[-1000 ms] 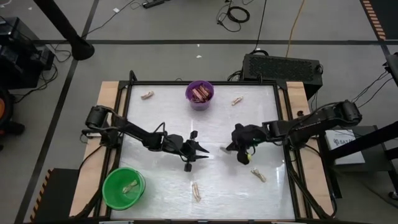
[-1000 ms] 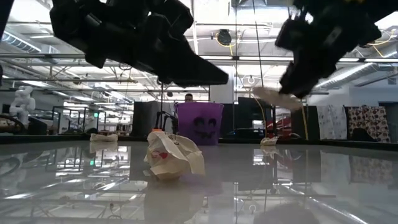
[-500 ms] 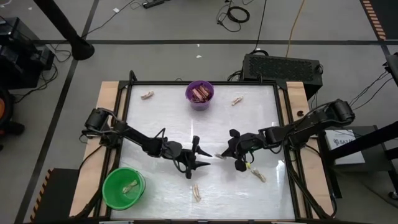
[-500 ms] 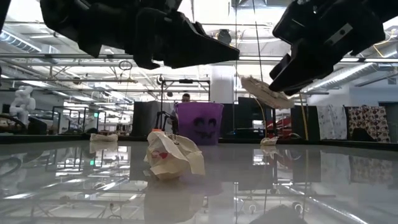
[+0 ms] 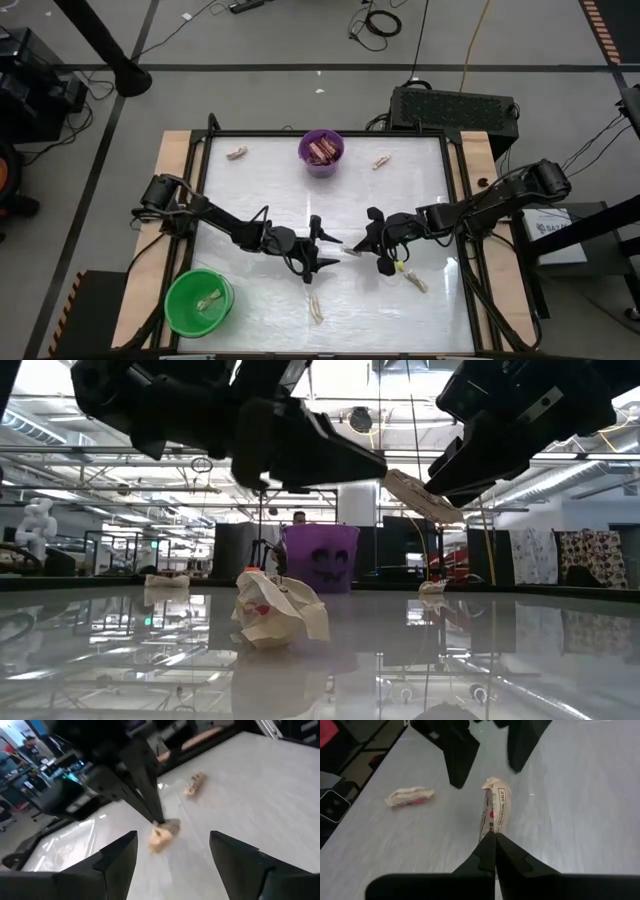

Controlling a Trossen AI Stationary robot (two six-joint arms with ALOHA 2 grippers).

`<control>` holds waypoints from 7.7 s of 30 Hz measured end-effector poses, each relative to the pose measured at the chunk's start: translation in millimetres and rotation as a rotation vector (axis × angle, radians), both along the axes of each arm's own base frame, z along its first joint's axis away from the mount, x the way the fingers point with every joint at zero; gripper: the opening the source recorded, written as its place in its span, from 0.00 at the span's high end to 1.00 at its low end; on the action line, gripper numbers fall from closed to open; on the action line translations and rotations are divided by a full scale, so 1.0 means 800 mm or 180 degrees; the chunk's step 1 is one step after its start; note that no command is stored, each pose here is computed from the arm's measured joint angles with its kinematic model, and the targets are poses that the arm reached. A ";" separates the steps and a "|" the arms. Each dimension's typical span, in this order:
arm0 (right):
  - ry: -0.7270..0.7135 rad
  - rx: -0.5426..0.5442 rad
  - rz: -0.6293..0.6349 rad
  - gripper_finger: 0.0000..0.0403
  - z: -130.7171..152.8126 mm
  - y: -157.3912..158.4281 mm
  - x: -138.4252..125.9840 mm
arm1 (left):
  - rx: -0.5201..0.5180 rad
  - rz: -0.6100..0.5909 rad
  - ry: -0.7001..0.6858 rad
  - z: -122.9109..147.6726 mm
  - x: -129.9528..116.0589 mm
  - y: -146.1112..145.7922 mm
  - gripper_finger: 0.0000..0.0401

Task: Sort candy by brand, put in halloween buckets
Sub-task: Put the white chocolate into the green bucket

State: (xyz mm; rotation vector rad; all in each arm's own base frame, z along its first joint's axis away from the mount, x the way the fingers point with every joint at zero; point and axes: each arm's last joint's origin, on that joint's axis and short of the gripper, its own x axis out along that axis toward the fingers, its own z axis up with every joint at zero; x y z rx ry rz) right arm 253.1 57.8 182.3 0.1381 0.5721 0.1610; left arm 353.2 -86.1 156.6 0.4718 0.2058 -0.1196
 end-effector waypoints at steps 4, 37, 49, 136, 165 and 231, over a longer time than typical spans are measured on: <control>-0.0036 -0.0017 0.0016 1.00 0.001 0.000 0.001 | -0.0097 0.0061 -0.0009 0.001 0.002 0.005 0.36; -0.0127 -0.0150 -0.0015 1.00 0.003 -0.001 0.002 | -0.0429 0.0033 0.0023 0.001 0.004 0.014 0.79; -0.0164 -0.0339 -0.0006 1.00 0.003 -0.002 0.002 | -0.0398 0.0105 0.0014 0.001 0.004 0.015 0.99; -0.0207 -0.0440 0.0075 0.85 0.004 -0.002 0.003 | -0.1424 0.2553 0.2248 0.192 -0.208 -0.027 0.79; -0.0004 -0.0712 0.0221 0.85 -0.004 -0.005 -0.002 | -0.1600 0.4590 0.3179 0.048 -0.164 0.352 0.78; 0.0114 -0.0591 0.0002 0.85 -0.007 -0.020 -0.001 | -0.1098 0.4869 0.4315 -0.002 -0.203 0.373 0.50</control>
